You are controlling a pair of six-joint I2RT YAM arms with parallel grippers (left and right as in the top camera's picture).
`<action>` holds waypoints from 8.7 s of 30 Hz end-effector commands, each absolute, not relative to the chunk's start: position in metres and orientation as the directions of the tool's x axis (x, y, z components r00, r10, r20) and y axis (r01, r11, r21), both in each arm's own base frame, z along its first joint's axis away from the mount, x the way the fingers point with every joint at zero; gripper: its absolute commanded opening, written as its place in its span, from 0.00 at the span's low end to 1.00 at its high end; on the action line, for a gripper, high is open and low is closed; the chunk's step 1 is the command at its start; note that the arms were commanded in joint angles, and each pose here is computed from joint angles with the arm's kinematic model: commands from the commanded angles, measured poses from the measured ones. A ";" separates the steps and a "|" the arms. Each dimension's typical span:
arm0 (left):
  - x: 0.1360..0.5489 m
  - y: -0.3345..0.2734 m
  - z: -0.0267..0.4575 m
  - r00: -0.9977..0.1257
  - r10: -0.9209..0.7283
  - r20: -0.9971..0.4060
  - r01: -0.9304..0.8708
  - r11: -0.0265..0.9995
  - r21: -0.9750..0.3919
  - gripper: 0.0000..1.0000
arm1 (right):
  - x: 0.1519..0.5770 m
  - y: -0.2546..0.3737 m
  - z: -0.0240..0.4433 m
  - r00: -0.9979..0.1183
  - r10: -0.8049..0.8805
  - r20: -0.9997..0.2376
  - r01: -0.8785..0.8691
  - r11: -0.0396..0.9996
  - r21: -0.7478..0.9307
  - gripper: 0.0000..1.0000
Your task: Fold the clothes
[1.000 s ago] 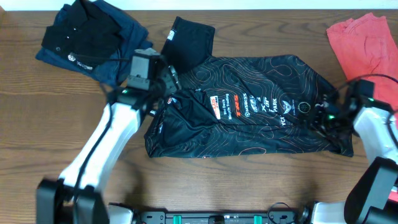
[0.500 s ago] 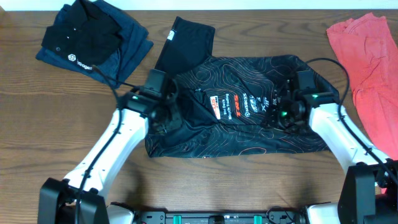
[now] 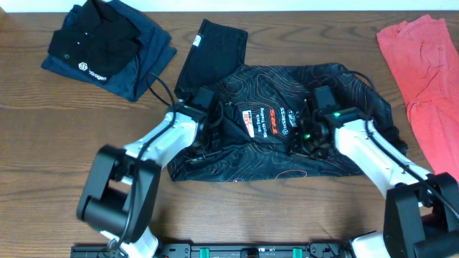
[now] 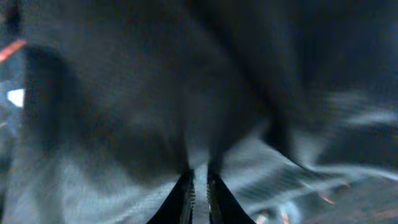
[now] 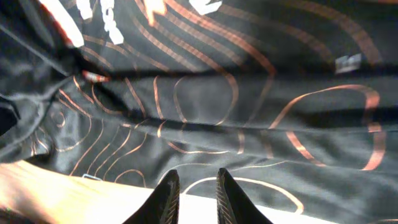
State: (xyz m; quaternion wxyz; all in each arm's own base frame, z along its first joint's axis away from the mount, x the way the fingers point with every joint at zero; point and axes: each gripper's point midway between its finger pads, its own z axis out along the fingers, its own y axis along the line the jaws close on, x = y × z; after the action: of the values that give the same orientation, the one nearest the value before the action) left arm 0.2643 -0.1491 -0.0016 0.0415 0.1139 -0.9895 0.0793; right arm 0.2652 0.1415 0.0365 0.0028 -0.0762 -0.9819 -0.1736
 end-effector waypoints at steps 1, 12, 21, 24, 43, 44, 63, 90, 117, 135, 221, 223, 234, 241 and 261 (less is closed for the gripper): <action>0.257 -0.145 -0.011 -0.965 -0.225 0.136 -0.242 0.962 -0.123 0.11 | 0.256 0.151 0.027 -0.987 0.143 0.073 0.159 0.932 0.324 0.19; 0.255 -0.137 -0.013 -0.965 -0.229 0.129 -0.240 0.968 -0.077 0.12 | 0.250 0.155 -0.015 -0.975 0.150 0.163 0.190 0.945 0.267 0.08; 0.254 -0.113 -0.014 -0.960 -0.256 0.112 -0.256 0.967 0.016 0.12 | 0.265 0.133 -0.019 -0.971 0.203 0.129 0.229 0.944 0.237 0.09; 0.256 -0.102 -0.014 -0.951 -0.289 0.113 -0.288 0.957 0.031 0.12 | 0.269 0.128 -0.019 -0.974 0.194 0.120 0.218 0.946 0.241 0.11; 0.271 -0.050 -0.014 -0.940 -0.335 0.066 -0.328 0.939 0.099 0.12 | 0.299 0.111 -0.017 -0.980 0.198 0.004 0.194 0.954 0.228 0.22; 0.271 -0.049 -0.014 -0.938 -0.339 0.066 -0.332 0.938 0.099 0.12 | 0.301 0.110 -0.016 -0.980 0.200 0.001 0.195 0.954 0.229 0.23; 0.277 0.001 -0.012 -0.915 -0.402 0.026 -0.392 0.903 0.176 0.13 | 0.315 0.076 -0.014 -0.970 0.240 -0.050 0.230 0.962 0.145 0.32; 0.290 0.009 0.062 -0.865 -0.502 -0.019 -0.502 0.864 0.023 0.26 | 0.320 0.118 0.058 -0.999 0.035 0.039 0.046 0.943 0.330 0.34; 0.285 0.007 0.059 -0.864 -0.503 -0.001 -0.503 0.864 0.015 0.74 | 0.324 0.182 0.037 -0.782 -0.607 -0.140 -0.601 0.795 -0.088 0.52; 0.285 0.007 0.059 -0.864 -0.503 -0.002 -0.503 0.864 0.015 0.75 | 0.307 0.183 0.009 -0.780 -0.624 -0.043 -0.623 0.782 -0.024 0.44; 0.286 0.007 0.058 -0.864 -0.503 -0.007 -0.503 0.864 0.013 0.75 | 0.345 0.142 0.009 -0.921 -0.367 -0.131 -0.338 0.920 -0.197 0.47; 0.287 0.007 0.058 -0.864 -0.503 -0.011 -0.503 0.864 0.010 0.75 | 0.346 0.137 0.012 -0.936 -0.325 -0.137 -0.291 0.931 -0.221 0.49; 0.285 -0.038 0.060 -0.944 -0.323 0.061 -0.329 0.931 -0.160 0.48 | 0.341 0.153 0.050 -0.970 -0.221 -0.100 -0.208 0.971 -0.121 0.50; 0.277 -0.081 0.060 -0.983 -0.172 0.062 -0.180 0.969 -0.169 0.24 | 0.304 0.191 0.048 -0.973 -0.229 0.034 -0.222 0.964 0.145 0.30; 0.276 -0.087 0.009 -0.974 -0.162 0.156 -0.177 0.980 -0.088 0.19 | 0.246 0.129 -0.006 -0.964 0.035 0.265 0.048 0.998 0.043 0.14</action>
State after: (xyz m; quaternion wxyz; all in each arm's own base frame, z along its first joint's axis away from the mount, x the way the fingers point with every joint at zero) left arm 0.2767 -0.0940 0.0124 0.0747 0.0815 -0.9916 0.0672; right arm 0.2437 0.1403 -0.0039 0.1313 0.0084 -0.9909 -0.0287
